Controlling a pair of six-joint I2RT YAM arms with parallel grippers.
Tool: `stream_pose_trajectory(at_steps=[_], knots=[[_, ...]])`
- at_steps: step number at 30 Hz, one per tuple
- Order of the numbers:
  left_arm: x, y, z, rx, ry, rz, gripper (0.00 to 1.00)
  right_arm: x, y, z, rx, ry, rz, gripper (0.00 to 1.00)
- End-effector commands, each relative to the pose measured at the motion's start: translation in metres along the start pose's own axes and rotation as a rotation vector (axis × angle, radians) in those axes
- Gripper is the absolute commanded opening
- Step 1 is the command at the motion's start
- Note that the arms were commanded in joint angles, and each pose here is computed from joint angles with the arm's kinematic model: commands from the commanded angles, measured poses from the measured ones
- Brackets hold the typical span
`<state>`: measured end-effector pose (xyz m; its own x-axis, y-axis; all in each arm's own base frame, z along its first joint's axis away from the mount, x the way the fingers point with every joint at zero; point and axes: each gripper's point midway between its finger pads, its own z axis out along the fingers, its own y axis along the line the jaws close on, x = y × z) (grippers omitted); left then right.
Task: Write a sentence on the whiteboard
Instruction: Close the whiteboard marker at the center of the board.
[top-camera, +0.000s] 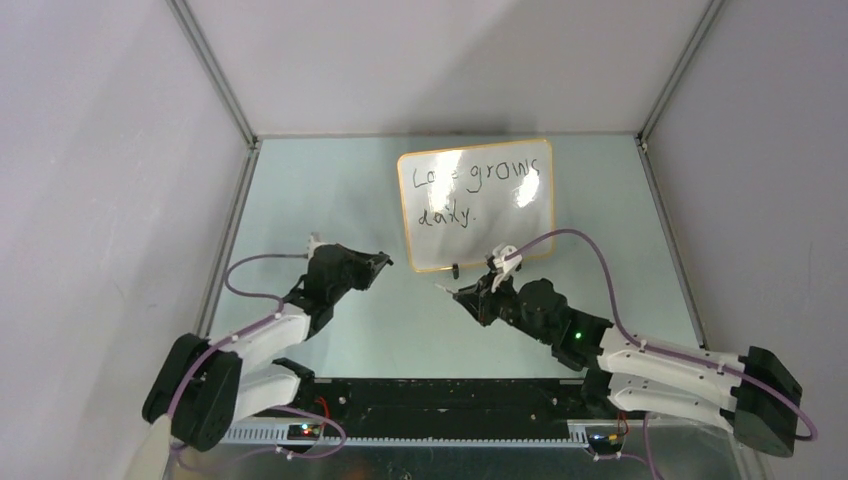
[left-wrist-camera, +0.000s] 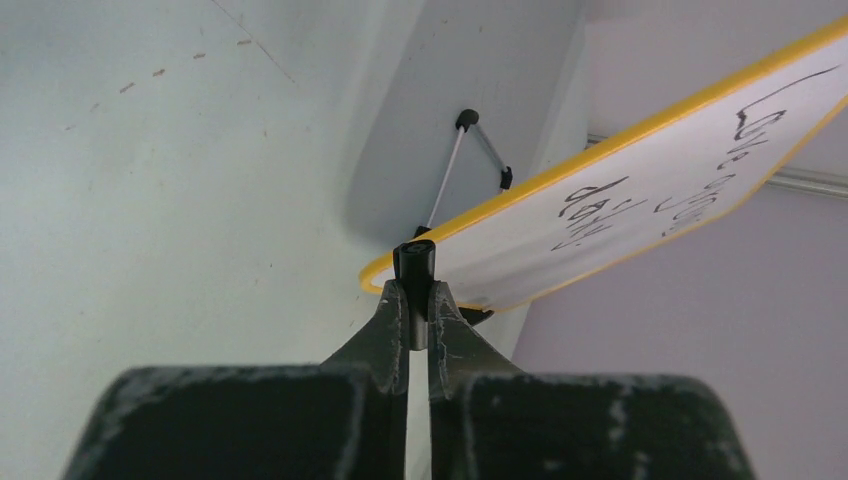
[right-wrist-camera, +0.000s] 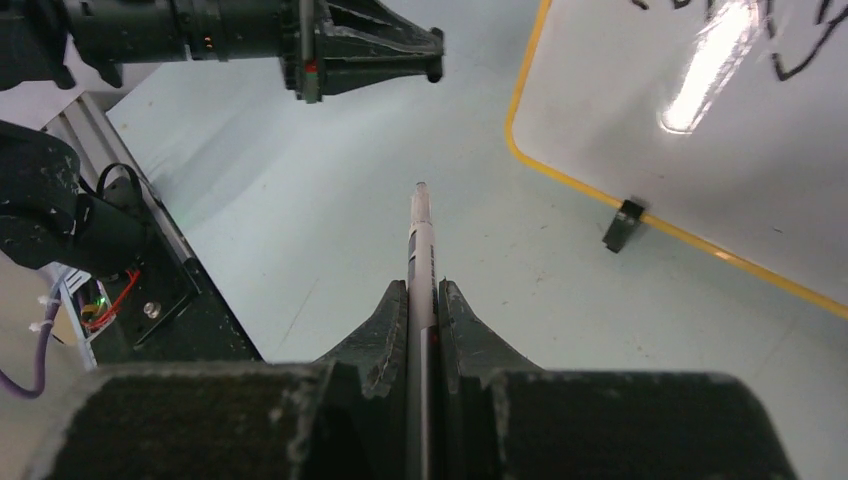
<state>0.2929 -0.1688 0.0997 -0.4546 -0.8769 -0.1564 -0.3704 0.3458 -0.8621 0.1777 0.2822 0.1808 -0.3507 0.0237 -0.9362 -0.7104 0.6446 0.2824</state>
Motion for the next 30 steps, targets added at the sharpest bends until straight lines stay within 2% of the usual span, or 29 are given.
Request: stream_pose_trajectory(at_steps=[1, 5, 9, 16, 22, 30], knots=[[0.0, -0.018, 0.009, 0.119, -0.037, -0.1, 0.0, -0.018, 0.016, 0.012, -0.023, -0.133, 0.028, 0.0], [0.006, 0.006, 0.017, 0.086, -0.029, -0.15, 0.0, -0.006, 0.02, 0.026, -0.002, -0.143, 0.033, 0.0], [0.004, 0.009, 0.01, 0.139, -0.044, -0.208, 0.0, 0.005, 0.026, 0.04, -0.005, -0.143, 0.025, 0.0], [-0.007, 0.026, -0.001, 0.044, -0.111, -0.141, 0.0, 0.018, 0.036, 0.057, -0.021, -0.142, 0.031, 0.0], [-0.01, 0.033, -0.009, 0.064, -0.133, -0.173, 0.0, 0.02, 0.039, 0.066, 0.01, -0.163, 0.035, 0.0], [-0.009, 0.027, -0.012, 0.1, -0.126, -0.167, 0.0, 0.025, 0.042, 0.081, 0.011, -0.106, 0.01, 0.0]])
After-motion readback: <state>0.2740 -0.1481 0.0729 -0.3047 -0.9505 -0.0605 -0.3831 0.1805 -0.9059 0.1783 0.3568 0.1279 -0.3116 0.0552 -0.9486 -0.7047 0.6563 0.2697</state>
